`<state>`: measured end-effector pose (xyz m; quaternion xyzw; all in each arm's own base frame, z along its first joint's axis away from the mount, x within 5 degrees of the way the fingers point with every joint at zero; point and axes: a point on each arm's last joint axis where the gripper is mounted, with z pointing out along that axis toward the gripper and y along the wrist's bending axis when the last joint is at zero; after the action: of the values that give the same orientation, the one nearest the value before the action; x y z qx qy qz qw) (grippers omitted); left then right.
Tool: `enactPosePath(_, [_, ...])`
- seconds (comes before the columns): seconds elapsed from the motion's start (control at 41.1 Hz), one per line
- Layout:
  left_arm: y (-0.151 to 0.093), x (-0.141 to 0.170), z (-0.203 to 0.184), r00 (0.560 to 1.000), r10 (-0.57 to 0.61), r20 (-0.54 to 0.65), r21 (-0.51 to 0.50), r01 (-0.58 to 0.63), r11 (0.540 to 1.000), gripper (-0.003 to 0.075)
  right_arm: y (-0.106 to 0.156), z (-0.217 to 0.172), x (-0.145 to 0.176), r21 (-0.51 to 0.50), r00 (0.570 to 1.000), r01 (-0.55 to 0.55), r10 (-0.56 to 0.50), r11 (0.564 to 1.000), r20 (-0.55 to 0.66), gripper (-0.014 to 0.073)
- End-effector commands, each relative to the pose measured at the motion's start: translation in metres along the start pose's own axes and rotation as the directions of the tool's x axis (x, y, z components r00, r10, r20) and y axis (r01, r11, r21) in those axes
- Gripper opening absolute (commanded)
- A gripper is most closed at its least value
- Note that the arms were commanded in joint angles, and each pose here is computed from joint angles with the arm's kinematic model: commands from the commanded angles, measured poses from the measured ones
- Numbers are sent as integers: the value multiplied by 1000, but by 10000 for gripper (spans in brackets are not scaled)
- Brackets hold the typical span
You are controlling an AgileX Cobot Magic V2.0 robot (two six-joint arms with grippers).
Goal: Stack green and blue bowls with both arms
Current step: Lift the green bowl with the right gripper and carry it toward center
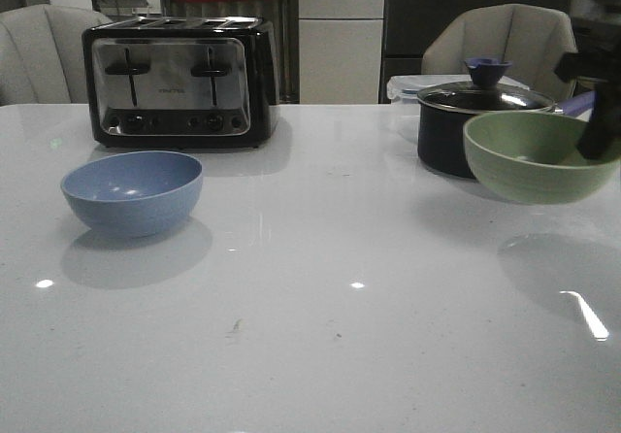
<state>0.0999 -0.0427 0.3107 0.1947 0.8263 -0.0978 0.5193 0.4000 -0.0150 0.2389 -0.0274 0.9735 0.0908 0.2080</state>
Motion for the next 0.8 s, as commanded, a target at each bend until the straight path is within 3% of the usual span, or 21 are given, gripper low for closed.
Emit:
enactPosePath(0.0, [0, -16, -3, 995, -6, 103, -1, 6, 1000, 580, 47, -40, -12, -39, 985, 127, -121, 991, 119, 66])
enactPosePath(0.243, [0, -16, -3, 995, -6, 103, -1, 6, 1000, 580, 134, -30, 0, -129, 944, 324, -311, 937, 110, 66])
enactPosePath(0.389, [0, -16, -3, 995, -6, 103, -1, 6, 1000, 580, 172, -15, 12, -176, 916, 402, -392, 899, 87, 66])
enactPosePath(0.584, [0, -16, -3, 995, -6, 103, -1, 6, 1000, 580, 199, 19, 27, -217, 892, 444, -451, 869, 16, 66])
enactPosePath(0.778, [0, -16, -3, 995, -6, 103, -1, 6, 1000, 580, 201, 38, 28, -213, 893, 441, -451, 872, 3, 74])
